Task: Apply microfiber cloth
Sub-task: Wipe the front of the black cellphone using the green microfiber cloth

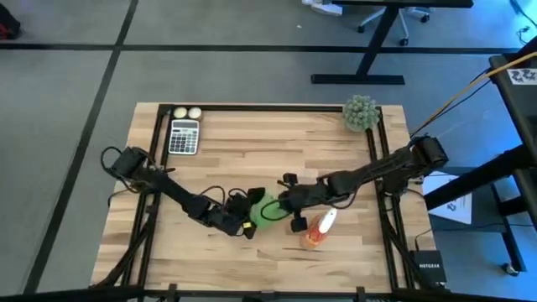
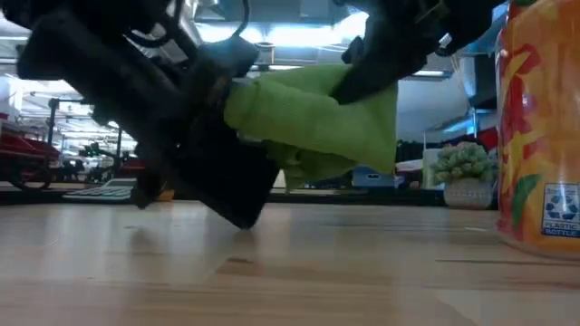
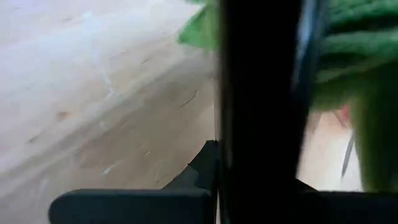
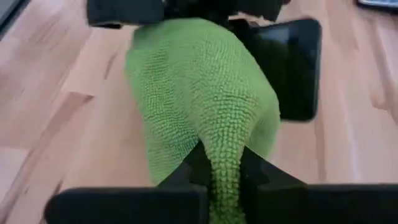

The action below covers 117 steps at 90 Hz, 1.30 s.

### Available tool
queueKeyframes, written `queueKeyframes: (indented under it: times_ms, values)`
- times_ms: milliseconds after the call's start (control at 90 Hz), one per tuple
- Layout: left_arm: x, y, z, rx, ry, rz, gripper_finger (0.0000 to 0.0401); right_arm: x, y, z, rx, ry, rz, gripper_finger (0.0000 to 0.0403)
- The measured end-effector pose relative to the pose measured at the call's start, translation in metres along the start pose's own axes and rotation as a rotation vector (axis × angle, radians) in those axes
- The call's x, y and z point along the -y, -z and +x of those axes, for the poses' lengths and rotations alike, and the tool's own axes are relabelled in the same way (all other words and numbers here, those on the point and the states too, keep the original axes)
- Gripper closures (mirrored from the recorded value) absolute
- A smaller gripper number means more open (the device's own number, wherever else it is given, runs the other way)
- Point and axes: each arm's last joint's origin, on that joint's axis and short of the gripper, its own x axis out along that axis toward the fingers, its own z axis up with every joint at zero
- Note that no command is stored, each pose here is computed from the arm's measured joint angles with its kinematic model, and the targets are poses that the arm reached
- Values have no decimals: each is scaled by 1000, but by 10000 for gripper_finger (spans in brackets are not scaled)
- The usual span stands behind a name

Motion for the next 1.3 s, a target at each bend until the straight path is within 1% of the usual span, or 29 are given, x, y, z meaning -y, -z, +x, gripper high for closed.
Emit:
queueKeyframes:
  times_ms: [78, 167, 300, 400, 544, 611, 744, 889, 1067, 1300]
  values:
    - [0, 0, 0, -3, 0, 1, 384, 1, 3, 0, -24, 25, 0, 397]
    - [0, 0, 0, 2, -6, 3, 370, 1, 2, 0, -25, 40, -1, 397]
    - [-4, 0, 2, -6, -27, 29, 331, 2, 3, 0, -29, 43, -1, 397]
    - [-3, -1, 1, -19, -18, 64, 298, 2, 3, 0, -32, 48, -1, 397]
    - [0, -4, -3, -86, 27, 102, 262, 2, 3, 0, -36, 49, -4, 396]
    - [0, -6, -8, -128, 26, 111, 252, 2, 3, 0, -36, 49, -5, 396]
    - [-2, -10, -20, -218, 1, 139, 245, 3, 3, 0, -37, 78, -6, 396]
    - [-2, -9, -33, -274, -23, 169, 245, 3, 3, 0, -37, 84, -7, 396]
    - [1, -7, -42, -300, -4, 215, 245, 3, 3, 0, -37, 84, -3, 396]
    - [8, -16, -56, -293, 65, 312, 245, 2, 8, 10, -69, 83, -7, 396]
